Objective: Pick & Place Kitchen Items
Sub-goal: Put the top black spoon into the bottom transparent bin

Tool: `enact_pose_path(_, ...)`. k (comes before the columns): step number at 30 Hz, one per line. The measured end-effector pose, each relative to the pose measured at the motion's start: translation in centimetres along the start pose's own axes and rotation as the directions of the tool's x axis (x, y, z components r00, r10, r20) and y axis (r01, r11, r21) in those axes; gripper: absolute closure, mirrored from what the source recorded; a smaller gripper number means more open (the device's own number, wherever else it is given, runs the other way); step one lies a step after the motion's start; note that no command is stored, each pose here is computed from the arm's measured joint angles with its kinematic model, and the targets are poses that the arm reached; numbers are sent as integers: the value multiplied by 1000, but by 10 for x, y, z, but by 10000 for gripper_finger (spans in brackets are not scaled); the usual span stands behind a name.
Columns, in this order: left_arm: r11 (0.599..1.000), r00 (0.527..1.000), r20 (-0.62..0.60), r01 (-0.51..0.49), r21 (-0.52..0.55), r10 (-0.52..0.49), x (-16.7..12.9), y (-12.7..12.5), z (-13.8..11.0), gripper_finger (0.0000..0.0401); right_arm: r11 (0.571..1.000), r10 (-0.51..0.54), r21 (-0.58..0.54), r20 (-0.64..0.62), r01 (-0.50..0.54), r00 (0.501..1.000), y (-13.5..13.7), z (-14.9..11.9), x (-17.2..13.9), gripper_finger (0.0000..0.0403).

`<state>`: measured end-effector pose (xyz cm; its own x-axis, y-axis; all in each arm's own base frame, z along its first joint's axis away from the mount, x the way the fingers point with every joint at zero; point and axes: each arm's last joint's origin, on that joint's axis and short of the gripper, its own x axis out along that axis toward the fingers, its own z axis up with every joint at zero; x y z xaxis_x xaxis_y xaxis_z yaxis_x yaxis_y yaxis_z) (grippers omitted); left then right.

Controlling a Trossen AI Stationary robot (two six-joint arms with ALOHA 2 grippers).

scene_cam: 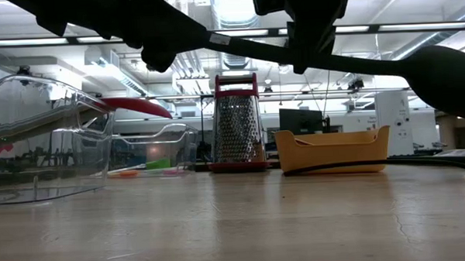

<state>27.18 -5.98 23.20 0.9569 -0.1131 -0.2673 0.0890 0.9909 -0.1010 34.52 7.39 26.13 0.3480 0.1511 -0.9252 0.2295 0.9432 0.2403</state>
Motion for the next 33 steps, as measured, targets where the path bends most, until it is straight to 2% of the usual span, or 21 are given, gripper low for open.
enact_pose_path(7, 1000, 1000, 0, 2, -6, -2, 0, 0, 0, 380, 1000, 3, -2, 0, -3, 1000, 0, 0, 0, 380)
enact_pose_path(15, 999, 1000, -3, 29, -27, -29, -7, -4, 3, 380, 999, 23, -32, 24, -22, 999, 2, 3, 0, 365)
enact_pose_path(25, 996, 997, -75, 31, -83, -37, -39, -13, 9, 380, 991, 54, -127, 83, -43, 995, 5, 8, -1, 272)
enact_pose_path(30, 996, 993, -120, -2, -93, -9, -68, -23, 10, 380, 983, 62, -179, 109, -42, 992, 7, 10, -11, 224)
enact_pose_path(33, 995, 996, -88, -35, -89, 27, -90, -31, 15, 380, 977, 75, -211, 139, -45, 987, 7, 9, -22, 203)
